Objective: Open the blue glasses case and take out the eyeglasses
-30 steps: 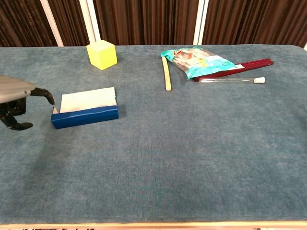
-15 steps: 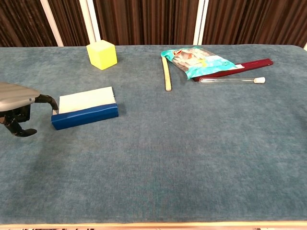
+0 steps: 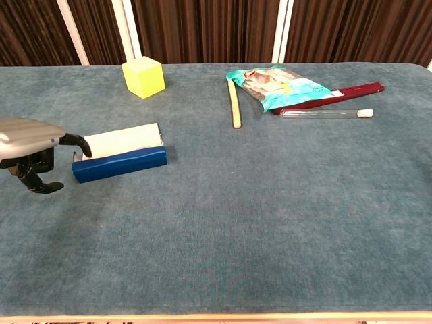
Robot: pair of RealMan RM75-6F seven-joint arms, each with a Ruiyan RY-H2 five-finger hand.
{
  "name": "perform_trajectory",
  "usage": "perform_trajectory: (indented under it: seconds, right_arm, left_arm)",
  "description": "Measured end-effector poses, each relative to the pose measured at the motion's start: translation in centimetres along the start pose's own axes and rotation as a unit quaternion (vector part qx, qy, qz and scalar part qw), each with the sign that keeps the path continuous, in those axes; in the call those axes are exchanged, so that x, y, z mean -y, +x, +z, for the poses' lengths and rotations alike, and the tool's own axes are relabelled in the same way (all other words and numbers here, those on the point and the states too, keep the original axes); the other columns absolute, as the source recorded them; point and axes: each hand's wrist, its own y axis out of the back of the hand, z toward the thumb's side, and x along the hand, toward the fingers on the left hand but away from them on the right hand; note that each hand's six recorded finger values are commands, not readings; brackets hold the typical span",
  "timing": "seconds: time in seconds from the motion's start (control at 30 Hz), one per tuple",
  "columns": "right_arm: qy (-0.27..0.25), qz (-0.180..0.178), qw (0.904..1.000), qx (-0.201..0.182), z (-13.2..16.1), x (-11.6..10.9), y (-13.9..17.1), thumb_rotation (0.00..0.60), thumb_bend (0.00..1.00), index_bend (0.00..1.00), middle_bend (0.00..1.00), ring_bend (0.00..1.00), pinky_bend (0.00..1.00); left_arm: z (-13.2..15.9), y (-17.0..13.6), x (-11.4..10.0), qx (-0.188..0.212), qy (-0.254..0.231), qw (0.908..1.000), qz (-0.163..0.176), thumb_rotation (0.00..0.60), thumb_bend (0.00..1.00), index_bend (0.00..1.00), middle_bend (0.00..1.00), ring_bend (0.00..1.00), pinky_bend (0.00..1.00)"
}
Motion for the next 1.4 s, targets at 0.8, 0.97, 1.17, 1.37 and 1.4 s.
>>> perform_trajectory:
  seconds: [0.8,0.97,1.17,1.37,1.4]
  right_arm:
    - [0.001,-0.002,1.0000,-0.002,0.1,0.0,-0.1,0.600,0.17,0.00,0.00,0.00,0.18]
    - [-0.001,-0.002,1.0000,-0.002,0.1,0.0,-0.1,0.600,0.17,0.00,0.00,0.00,0.18]
    - [-0.003,-0.002,1.0000,-0.003,0.1,0.0,-0.1,0.600,0.17,0.00,0.00,0.00,0.18]
    - [-0.004,0.000,1.0000,-0.003,0.1,0.1,-0.2,0.600,0.17,0.00,0.00,0.00,0.18]
    - [-0.004,0.000,1.0000,-0.003,0.1,0.0,-0.2,0.600,0.17,0.00,0.00,0.00,0.18]
  left_arm:
    - [7.2,-3.6,0.0,0.118,0.021,0.9915,-0.050,0.600,0.34,0.23,1.00,0.95,0.98]
    - [10.0,-3.0,-1.1,0.137,0.002,0.9900,-0.030,0.600,0.34,0.18,1.00,0.95,0.98]
    - [11.0,-2.2,-3.9,0.133,-0.046,0.9900,0.011,0.600,0.34,0.15,1.00,0.95,0.98]
    - [9.5,-0.9,-5.3,0.102,-0.078,0.9916,0.019,0.600,0.33,0.10,1.00,0.95,0.98]
    - [9.1,-0.6,-5.2,0.093,-0.077,0.9926,0.015,0.600,0.33,0.10,1.00,0.95,0.98]
